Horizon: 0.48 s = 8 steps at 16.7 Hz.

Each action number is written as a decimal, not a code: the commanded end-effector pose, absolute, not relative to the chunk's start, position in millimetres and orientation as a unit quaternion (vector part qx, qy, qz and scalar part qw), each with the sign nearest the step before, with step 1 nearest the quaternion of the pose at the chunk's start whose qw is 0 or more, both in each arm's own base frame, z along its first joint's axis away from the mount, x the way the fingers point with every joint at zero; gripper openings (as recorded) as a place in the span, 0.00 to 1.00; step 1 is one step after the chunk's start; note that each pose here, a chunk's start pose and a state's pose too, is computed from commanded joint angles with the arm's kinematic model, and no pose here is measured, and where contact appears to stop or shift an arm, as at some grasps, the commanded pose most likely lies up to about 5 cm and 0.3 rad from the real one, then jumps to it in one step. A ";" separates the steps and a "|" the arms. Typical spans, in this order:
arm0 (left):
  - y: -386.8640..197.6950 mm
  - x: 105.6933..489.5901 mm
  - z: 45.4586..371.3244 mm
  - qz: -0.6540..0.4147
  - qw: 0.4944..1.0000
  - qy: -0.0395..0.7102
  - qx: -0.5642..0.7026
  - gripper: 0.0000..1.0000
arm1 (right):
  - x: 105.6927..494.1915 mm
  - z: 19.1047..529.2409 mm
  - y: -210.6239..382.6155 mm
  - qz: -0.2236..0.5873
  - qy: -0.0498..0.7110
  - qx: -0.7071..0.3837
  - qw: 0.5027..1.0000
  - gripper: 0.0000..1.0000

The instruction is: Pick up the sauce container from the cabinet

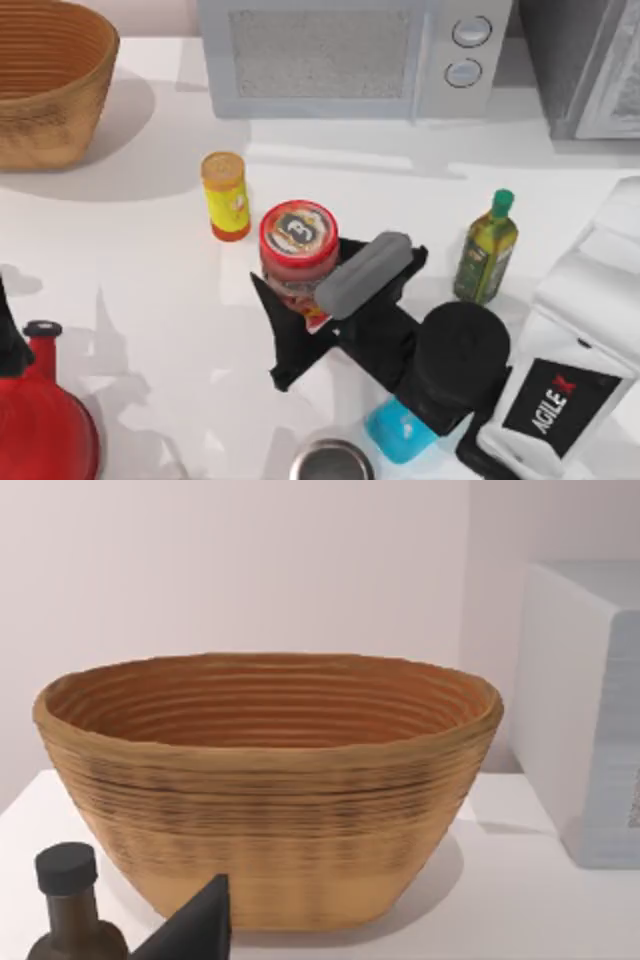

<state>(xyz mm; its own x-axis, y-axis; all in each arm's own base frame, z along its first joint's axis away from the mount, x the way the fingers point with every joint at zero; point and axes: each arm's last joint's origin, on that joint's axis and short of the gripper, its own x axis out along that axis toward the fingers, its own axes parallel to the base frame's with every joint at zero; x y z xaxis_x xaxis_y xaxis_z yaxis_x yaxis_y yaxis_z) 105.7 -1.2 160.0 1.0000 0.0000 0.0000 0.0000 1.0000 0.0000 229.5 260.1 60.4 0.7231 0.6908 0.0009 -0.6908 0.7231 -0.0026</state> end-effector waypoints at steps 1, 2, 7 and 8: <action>-1.2 105.7 160.0 0.000 1.000 0.000 0.000 1.00 | 231.0 58.6 261.4 0.372 0.001 -0.002 0.928 0.00; -1.2 105.7 160.0 0.000 1.000 0.000 0.000 1.00 | 231.1 58.5 261.5 0.372 0.001 -0.002 0.928 0.00; -1.2 105.7 160.0 0.000 1.000 0.000 0.000 1.00 | 231.1 58.5 261.5 0.372 0.001 -0.002 0.928 0.23; -1.2 105.7 160.0 0.000 1.000 0.000 0.000 1.00 | 231.1 58.5 261.5 0.372 0.001 -0.002 0.928 0.30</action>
<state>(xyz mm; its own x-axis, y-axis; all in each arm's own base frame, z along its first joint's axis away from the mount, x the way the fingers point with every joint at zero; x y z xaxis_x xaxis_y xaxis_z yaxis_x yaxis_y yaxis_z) 105.7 -1.2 160.0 1.0000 0.0000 0.0000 0.0000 1.0000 0.0000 231.1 261.5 58.5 0.7230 0.6909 -0.0025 -0.6909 0.7230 -0.0027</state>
